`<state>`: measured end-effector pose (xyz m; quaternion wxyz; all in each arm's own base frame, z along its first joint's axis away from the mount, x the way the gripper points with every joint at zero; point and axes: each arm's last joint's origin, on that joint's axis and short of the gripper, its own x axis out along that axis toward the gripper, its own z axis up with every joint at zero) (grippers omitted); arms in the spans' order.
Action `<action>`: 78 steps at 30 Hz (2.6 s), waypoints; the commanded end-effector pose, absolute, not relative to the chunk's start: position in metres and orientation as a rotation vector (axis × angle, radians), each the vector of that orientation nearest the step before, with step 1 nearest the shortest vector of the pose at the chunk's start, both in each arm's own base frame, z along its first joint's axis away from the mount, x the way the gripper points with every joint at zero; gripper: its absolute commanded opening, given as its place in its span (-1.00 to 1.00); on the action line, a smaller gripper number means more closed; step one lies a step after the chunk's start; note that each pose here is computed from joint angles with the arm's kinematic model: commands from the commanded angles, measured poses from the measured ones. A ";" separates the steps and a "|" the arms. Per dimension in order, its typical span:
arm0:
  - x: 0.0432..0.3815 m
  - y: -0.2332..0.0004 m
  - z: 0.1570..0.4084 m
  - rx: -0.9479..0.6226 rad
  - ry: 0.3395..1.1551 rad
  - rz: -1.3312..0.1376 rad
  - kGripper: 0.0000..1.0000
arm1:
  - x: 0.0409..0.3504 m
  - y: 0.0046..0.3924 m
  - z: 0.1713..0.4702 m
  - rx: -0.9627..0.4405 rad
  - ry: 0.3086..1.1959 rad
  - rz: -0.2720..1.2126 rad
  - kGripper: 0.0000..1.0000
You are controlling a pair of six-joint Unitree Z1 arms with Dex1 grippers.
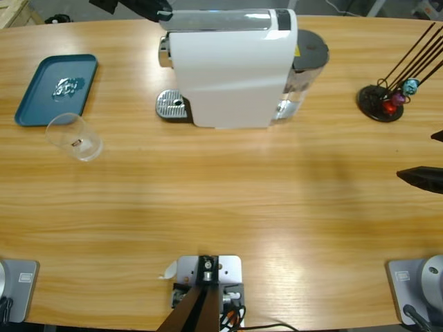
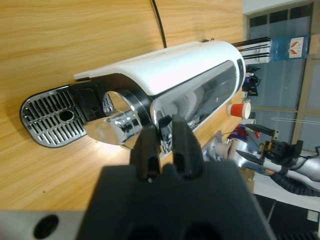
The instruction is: Pour coffee
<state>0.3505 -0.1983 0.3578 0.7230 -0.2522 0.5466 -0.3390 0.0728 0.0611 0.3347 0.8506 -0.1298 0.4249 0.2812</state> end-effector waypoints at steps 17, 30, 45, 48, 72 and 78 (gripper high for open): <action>0.330 -0.249 0.421 -0.349 0.844 -1.257 0.57 | 0.077 0.065 0.326 -0.286 0.945 0.596 0.81; 0.238 -0.209 0.419 0.239 0.533 -1.214 1.00 | 0.082 0.024 0.336 -0.097 0.742 0.078 0.79; 0.157 -0.164 0.372 0.304 0.683 -1.093 1.00 | 0.146 0.028 0.247 0.063 0.721 -0.160 0.61; 0.157 -0.165 0.374 0.299 0.681 -1.094 1.00 | 0.150 0.029 0.243 0.061 0.709 -0.159 0.60; 0.170 -0.178 0.356 0.318 0.753 -1.095 1.00 | 0.195 0.019 0.203 0.064 0.731 -0.204 0.40; 0.170 -0.178 0.357 0.317 0.748 -1.095 1.00 | 0.202 0.020 0.198 0.064 0.738 -0.186 0.33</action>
